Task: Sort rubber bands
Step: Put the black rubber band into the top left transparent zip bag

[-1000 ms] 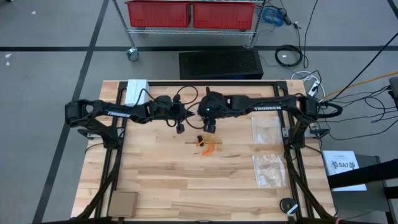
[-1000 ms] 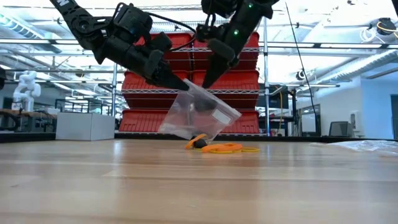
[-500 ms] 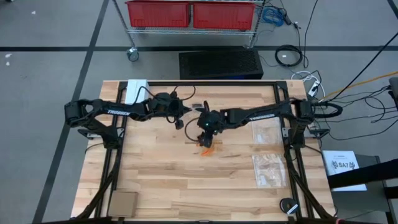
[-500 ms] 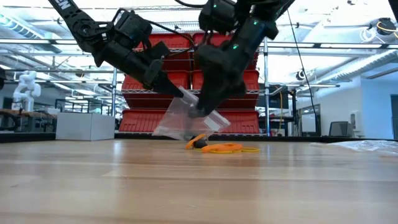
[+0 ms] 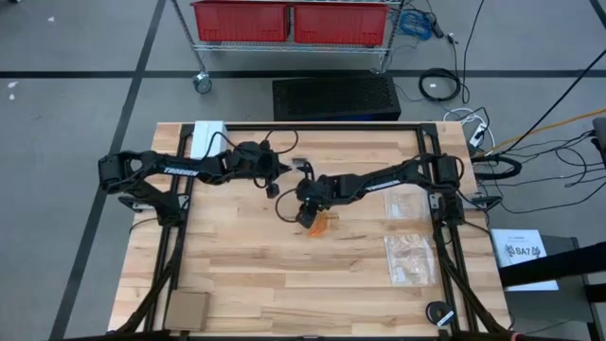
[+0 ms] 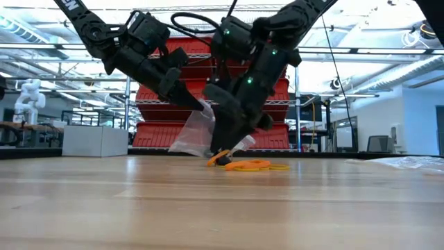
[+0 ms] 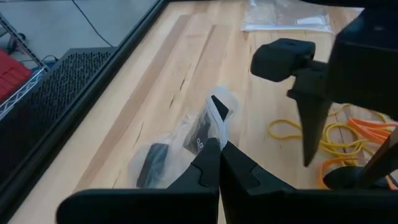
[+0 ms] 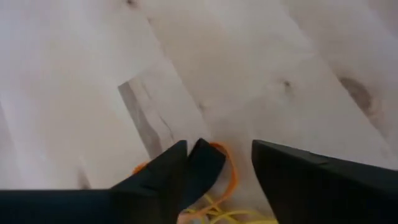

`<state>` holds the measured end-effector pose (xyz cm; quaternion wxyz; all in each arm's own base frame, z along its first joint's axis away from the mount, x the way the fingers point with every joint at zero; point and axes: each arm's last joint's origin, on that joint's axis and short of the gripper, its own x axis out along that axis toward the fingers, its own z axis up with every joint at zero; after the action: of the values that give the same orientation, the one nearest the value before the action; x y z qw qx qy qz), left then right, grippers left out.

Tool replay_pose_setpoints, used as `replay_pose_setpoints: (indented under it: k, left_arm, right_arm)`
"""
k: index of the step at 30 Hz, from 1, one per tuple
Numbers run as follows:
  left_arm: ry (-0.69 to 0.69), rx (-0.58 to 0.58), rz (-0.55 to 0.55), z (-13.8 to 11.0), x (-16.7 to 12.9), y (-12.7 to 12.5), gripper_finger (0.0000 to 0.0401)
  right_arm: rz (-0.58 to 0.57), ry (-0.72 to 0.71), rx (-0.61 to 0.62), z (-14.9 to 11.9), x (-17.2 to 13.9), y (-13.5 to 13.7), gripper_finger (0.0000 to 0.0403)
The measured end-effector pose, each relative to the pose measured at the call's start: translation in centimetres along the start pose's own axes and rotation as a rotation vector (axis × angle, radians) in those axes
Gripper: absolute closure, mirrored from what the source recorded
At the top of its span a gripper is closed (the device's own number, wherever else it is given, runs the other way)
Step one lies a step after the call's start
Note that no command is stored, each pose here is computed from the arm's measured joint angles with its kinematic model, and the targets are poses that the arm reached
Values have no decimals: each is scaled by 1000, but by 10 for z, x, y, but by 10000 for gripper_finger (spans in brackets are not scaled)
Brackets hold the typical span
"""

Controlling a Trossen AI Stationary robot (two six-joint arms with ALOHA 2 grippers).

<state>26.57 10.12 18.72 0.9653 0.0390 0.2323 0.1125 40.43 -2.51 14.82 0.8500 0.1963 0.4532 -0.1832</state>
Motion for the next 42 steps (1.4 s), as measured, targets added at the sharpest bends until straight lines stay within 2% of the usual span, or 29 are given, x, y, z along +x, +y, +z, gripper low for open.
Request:
replay_pose_setpoints:
  k: [9, 11, 17, 25, 34, 42]
  left_arm:
    - [0, 0, 0, 0, 0, 0, 401]
    - [0, 0, 0, 0, 0, 0, 401]
    - [0, 4, 0, 0, 0, 0, 401]
    - [1, 6, -1, 0, 0, 0, 401]
    - [0, 6, -1, 0, 0, 0, 401]
    - [0, 6, -1, 0, 0, 0, 401]
  right_arm:
    - [23, 15, -59, -2, 0, 2, 379]
    - [8, 6, -78, -1, 0, 2, 396]
    - [15, -32, -110, 5, -10, 6, 401]
    - [1, -190, -195, 20, -39, 21, 402]
    - [-221, -434, -295, 28, -54, 39, 403]
    - [-436, -547, -408, 15, -58, 59, 403]
